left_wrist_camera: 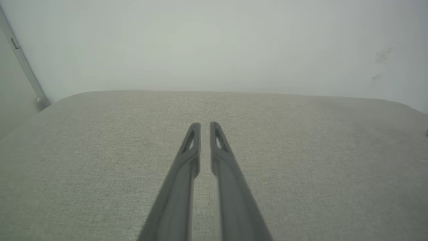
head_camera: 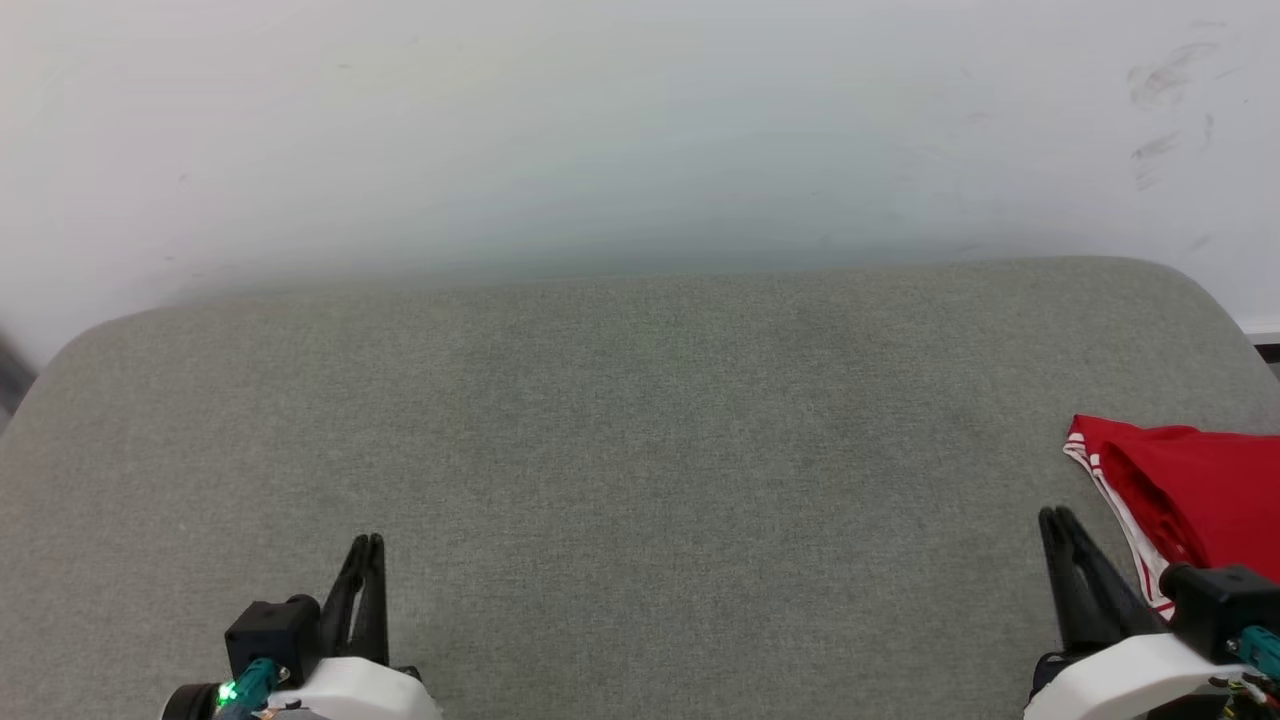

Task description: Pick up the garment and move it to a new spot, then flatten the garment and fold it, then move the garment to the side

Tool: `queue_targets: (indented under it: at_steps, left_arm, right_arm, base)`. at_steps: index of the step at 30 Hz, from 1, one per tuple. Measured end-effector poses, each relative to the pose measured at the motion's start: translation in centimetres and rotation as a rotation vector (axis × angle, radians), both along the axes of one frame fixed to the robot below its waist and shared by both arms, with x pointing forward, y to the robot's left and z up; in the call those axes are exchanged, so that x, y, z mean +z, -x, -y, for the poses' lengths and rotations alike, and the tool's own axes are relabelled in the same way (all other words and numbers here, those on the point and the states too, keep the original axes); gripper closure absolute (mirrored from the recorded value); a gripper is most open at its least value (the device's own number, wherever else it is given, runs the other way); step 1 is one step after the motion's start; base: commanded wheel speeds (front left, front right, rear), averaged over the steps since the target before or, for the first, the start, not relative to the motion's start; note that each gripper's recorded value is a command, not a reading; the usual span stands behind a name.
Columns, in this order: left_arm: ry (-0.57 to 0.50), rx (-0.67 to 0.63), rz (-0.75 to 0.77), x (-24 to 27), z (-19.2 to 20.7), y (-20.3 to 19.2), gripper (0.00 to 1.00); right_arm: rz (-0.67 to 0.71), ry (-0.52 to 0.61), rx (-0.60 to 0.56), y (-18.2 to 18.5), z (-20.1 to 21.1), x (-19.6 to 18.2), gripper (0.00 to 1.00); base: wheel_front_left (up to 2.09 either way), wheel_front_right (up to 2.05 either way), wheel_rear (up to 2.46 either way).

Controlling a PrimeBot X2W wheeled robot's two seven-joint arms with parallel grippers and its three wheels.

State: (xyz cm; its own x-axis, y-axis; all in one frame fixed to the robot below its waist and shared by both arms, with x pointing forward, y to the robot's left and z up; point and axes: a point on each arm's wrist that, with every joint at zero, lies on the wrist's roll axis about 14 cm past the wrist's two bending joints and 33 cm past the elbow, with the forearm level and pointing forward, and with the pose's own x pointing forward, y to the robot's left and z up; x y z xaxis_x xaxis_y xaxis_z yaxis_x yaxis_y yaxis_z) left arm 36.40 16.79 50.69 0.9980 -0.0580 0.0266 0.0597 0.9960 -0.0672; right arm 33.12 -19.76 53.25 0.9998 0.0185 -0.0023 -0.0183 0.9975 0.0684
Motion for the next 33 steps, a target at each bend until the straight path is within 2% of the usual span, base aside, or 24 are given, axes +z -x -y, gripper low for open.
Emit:
queue_targets:
  at_steps: [15, 33]
  left_arm:
    - [0.277, 0.047, -0.119, -1.6, -0.9, -0.3, 1.00]
    - [0.574, 0.073, -0.179, -2.1, -1.4, -0.9, 1.00]
  right_arm:
    - [-0.031, -0.289, 0.003, -0.5, 0.0, -1.3, 1.00]
    - [-0.026, -0.585, 0.003, -1.7, 0.1, -1.5, 1.00]
  base:
    - [0.00, 0.00, 0.00]
    - [0.00, 0.00, 0.00]
